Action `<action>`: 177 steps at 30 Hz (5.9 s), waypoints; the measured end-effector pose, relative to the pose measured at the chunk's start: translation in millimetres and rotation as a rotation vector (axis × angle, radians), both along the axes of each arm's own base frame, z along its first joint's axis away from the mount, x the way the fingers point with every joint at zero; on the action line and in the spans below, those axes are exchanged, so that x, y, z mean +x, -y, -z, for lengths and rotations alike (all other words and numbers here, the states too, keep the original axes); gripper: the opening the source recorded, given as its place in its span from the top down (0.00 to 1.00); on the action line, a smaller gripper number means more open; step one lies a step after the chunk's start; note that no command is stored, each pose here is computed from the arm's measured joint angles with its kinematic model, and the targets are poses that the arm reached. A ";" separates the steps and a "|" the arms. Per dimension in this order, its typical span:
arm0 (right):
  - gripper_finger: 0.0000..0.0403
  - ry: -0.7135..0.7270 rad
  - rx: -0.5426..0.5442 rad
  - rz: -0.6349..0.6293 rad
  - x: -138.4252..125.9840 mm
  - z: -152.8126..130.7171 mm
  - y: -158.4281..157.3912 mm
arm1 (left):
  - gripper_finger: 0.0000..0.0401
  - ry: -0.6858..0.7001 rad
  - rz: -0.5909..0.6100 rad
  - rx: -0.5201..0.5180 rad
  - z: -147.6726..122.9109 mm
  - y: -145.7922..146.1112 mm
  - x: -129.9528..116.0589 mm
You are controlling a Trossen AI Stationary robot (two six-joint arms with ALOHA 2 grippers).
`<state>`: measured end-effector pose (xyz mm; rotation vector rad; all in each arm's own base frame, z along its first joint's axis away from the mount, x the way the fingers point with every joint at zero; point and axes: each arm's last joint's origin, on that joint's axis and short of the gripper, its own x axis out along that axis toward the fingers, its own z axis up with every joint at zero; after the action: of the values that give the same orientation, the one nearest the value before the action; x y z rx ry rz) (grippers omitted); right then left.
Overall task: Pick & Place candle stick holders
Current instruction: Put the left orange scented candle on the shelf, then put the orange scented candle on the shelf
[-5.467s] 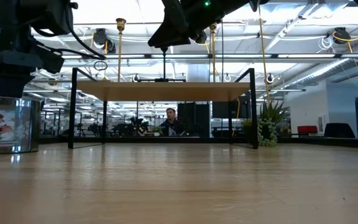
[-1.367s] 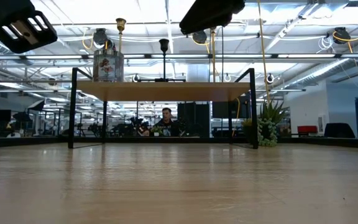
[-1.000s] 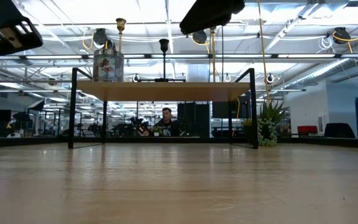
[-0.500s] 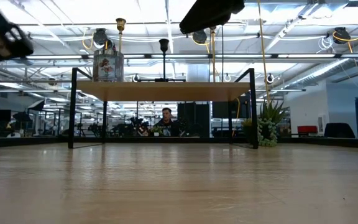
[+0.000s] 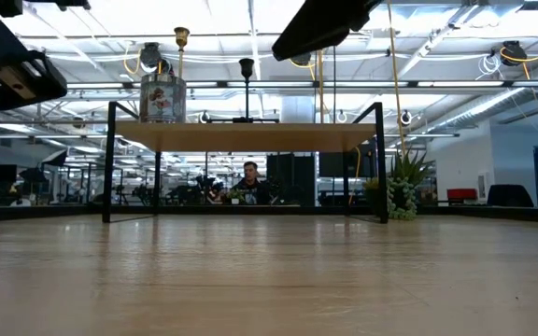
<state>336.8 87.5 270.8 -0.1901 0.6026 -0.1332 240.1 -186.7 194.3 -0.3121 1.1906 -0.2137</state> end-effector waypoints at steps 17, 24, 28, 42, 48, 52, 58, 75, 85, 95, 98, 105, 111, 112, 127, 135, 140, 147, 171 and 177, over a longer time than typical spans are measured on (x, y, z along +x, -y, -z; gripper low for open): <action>0.68 0.016 0.000 -0.006 0.8 -1.3 -0.8 | 0.99 0.039 0.192 0.261 -90.2 -45.9 37.0; 0.68 -0.115 0.059 0.065 -9.7 10.4 -1.7 | 0.99 0.122 0.247 0.456 -141.6 -108.1 57.6; 0.68 -0.162 0.099 0.092 -16.7 14.6 -9.4 | 0.98 0.176 0.197 0.583 -164.0 -153.4 67.5; 0.68 -0.144 0.139 0.079 -20.8 14.2 -24.2 | 0.98 0.251 -0.058 0.675 -177.6 -277.7 83.8; 0.68 -0.129 0.175 0.105 -20.3 13.7 -24.5 | 0.99 0.178 -0.104 0.650 -158.7 -307.7 89.8; 0.68 -0.126 0.185 0.113 -20.2 13.6 -24.5 | 0.96 0.169 -0.123 0.646 -157.0 -315.9 88.1; 0.68 -0.124 0.186 0.113 -20.1 13.5 -24.6 | 0.94 0.170 -0.120 0.650 -156.3 -316.9 89.0; 0.68 -0.126 0.188 0.111 -20.1 13.5 -24.7 | 0.94 0.227 -0.075 0.688 -159.2 -311.6 95.6; 0.68 -0.146 0.208 0.086 -20.7 14.3 -25.6 | 0.93 0.241 -0.013 0.809 -177.5 -281.0 87.8; 0.68 -0.315 0.283 -0.069 -38.1 21.6 -49.6 | 0.94 0.542 0.117 0.626 -233.2 -225.2 40.0; 0.68 -0.396 0.249 -0.074 -51.2 22.8 -53.9 | 0.94 0.595 0.173 0.543 -242.3 -212.8 25.8; 0.68 -0.509 0.380 0.091 -96.1 -4.0 -43.4 | 0.94 0.526 0.276 0.484 -235.7 -189.3 5.2; 0.68 -0.646 0.474 0.280 -134.5 -13.7 -41.7 | 0.94 0.481 0.404 0.482 -189.7 -172.6 3.8; 0.68 -0.662 0.494 0.300 -138.3 -11.7 -43.5 | 0.94 0.507 0.408 0.483 -182.0 -170.3 3.1; 0.68 -0.885 0.664 0.740 -176.7 46.8 -36.9 | 0.94 0.618 0.245 0.366 -99.9 -142.5 -18.7; 0.68 -0.818 0.784 0.775 -182.1 66.5 -32.6 | 0.94 0.625 0.255 0.373 -100.2 -131.1 -20.9; 0.78 -0.867 0.795 0.680 -184.3 66.9 -32.9 | 0.94 0.627 0.259 0.373 -100.3 -127.7 -21.8; 0.98 -0.853 0.771 0.608 -185.3 64.8 -31.6 | 0.94 0.622 0.225 0.429 -100.1 -127.8 -21.8; 0.99 -0.027 0.675 -0.039 -90.3 16.2 11.5 | 0.94 0.618 0.203 0.427 -100.1 -128.0 -21.7; 0.99 -0.032 0.579 -0.070 -71.1 -27.9 36.5 | 0.94 0.618 0.202 0.429 -100.1 -128.1 -21.5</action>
<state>265.7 51.0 298.7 0.3480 0.6421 0.1148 218.6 -58.6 294.4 0.2440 0.6257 -0.2035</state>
